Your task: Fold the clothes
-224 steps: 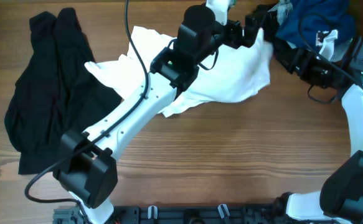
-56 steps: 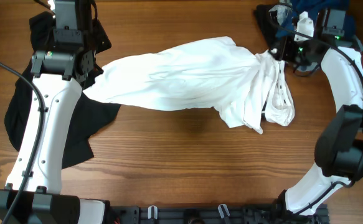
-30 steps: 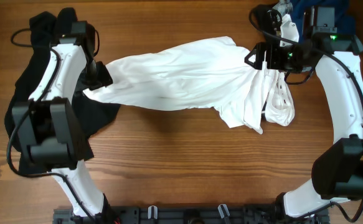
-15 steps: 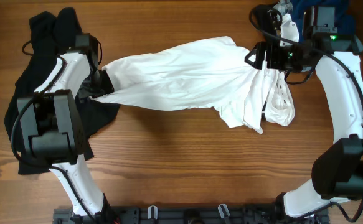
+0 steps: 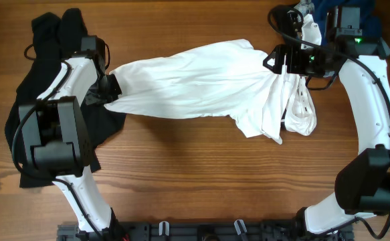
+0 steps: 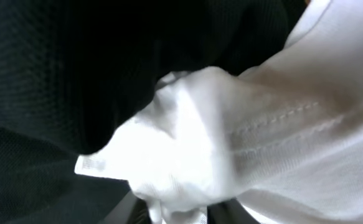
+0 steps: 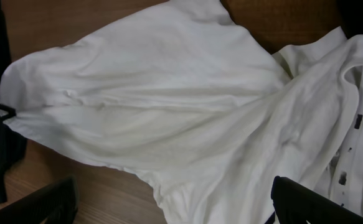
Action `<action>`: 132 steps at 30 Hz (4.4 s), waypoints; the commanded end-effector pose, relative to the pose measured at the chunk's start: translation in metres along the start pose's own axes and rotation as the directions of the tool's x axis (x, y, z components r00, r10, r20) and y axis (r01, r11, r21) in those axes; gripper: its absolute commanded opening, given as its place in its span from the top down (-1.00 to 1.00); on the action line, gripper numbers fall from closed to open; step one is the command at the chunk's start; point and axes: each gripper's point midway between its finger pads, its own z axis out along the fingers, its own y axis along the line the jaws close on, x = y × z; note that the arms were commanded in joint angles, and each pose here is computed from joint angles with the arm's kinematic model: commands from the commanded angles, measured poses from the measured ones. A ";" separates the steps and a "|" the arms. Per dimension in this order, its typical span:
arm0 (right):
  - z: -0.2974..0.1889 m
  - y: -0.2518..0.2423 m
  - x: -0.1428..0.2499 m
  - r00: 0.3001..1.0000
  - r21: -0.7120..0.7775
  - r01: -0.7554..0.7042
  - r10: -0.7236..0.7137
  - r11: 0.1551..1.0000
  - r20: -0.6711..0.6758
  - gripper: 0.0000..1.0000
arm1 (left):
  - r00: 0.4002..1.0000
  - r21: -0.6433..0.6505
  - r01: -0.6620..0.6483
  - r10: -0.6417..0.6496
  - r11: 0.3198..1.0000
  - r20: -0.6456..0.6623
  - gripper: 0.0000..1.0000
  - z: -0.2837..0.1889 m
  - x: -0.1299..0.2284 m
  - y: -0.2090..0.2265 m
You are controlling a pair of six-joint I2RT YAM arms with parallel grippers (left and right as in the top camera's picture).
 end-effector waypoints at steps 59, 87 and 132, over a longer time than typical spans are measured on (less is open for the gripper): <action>0.003 0.001 0.009 0.999 -0.007 -0.004 0.004 1.000 -0.035 -0.78 | 0.990 0.063 0.018 -0.027 0.998 0.141 0.92 -0.117 -0.037 0.004; 0.046 -0.028 0.188 0.833 0.402 -0.191 0.364 0.895 -0.416 -0.42 | 0.980 0.074 0.000 -0.015 0.997 0.197 0.92 -0.138 -0.037 -0.003; -0.244 0.037 -0.054 0.845 0.158 -0.165 0.057 0.974 0.531 0.92 | 0.682 0.303 -0.057 -0.185 0.951 0.707 0.92 -0.400 -0.038 0.024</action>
